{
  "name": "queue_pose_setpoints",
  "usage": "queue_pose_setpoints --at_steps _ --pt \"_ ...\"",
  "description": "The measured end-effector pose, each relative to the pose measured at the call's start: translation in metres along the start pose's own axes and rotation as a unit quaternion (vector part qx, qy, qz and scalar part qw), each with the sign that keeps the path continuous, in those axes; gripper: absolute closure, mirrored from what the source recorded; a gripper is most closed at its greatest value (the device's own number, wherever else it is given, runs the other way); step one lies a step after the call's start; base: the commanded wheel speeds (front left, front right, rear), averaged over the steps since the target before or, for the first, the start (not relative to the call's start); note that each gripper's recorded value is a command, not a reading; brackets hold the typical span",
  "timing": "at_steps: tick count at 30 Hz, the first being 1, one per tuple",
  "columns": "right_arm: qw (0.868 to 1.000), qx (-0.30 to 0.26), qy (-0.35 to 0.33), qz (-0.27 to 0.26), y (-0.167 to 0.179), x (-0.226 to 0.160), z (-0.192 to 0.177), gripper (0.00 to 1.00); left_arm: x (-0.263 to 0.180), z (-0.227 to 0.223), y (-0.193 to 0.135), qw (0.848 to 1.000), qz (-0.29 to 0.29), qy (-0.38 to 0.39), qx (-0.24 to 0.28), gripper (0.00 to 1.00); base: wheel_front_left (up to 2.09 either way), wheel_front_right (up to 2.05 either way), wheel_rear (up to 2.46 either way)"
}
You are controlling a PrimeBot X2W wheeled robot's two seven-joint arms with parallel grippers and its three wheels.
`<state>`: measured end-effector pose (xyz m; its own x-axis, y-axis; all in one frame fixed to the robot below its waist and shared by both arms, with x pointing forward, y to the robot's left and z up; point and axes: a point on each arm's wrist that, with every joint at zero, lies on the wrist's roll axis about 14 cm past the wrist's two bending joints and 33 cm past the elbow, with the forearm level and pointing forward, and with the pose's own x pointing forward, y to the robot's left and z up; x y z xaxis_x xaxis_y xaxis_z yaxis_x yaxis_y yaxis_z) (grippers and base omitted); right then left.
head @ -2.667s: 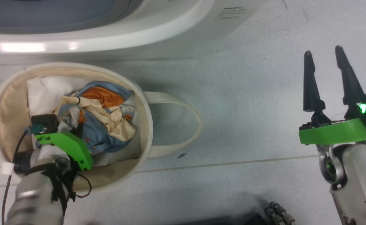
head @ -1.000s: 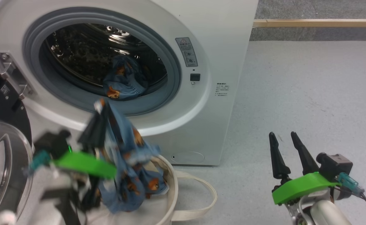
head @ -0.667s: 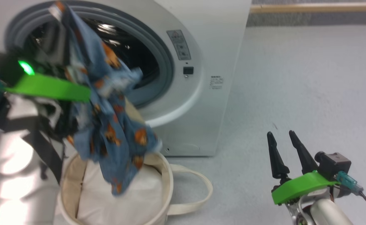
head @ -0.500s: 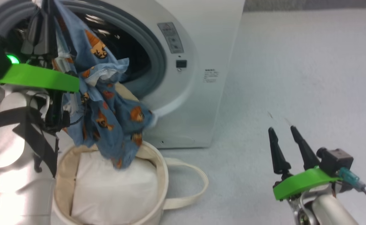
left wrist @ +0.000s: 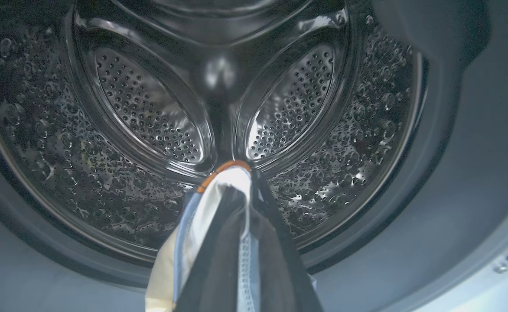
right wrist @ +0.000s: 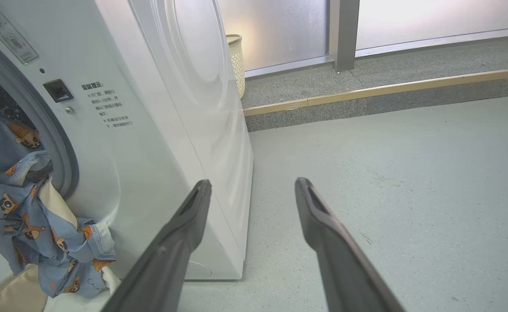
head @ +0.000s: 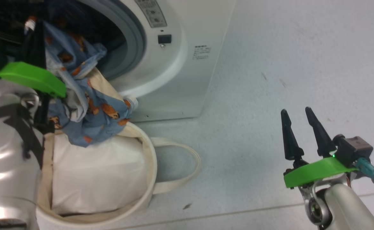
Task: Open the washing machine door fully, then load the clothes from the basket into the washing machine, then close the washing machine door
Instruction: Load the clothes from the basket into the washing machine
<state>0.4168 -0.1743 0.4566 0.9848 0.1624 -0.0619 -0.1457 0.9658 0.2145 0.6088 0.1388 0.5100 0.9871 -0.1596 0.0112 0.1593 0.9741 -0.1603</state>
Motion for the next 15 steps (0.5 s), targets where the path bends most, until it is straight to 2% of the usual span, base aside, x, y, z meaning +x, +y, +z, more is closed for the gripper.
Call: queue_pose_setpoints --at_steps 10,15 --pt "0.998 -0.012 0.034 -0.049 -0.034 0.007 -0.029 0.00 0.052 -0.068 0.013 0.996 -0.008 0.078 0.044 1.00 0.00 0.00 0.00" --pt "0.995 -0.020 0.050 -0.080 -0.053 0.006 -0.043 0.00 0.080 -0.084 0.020 0.995 -0.009 0.081 0.055 1.00 0.00 0.00 0.00"
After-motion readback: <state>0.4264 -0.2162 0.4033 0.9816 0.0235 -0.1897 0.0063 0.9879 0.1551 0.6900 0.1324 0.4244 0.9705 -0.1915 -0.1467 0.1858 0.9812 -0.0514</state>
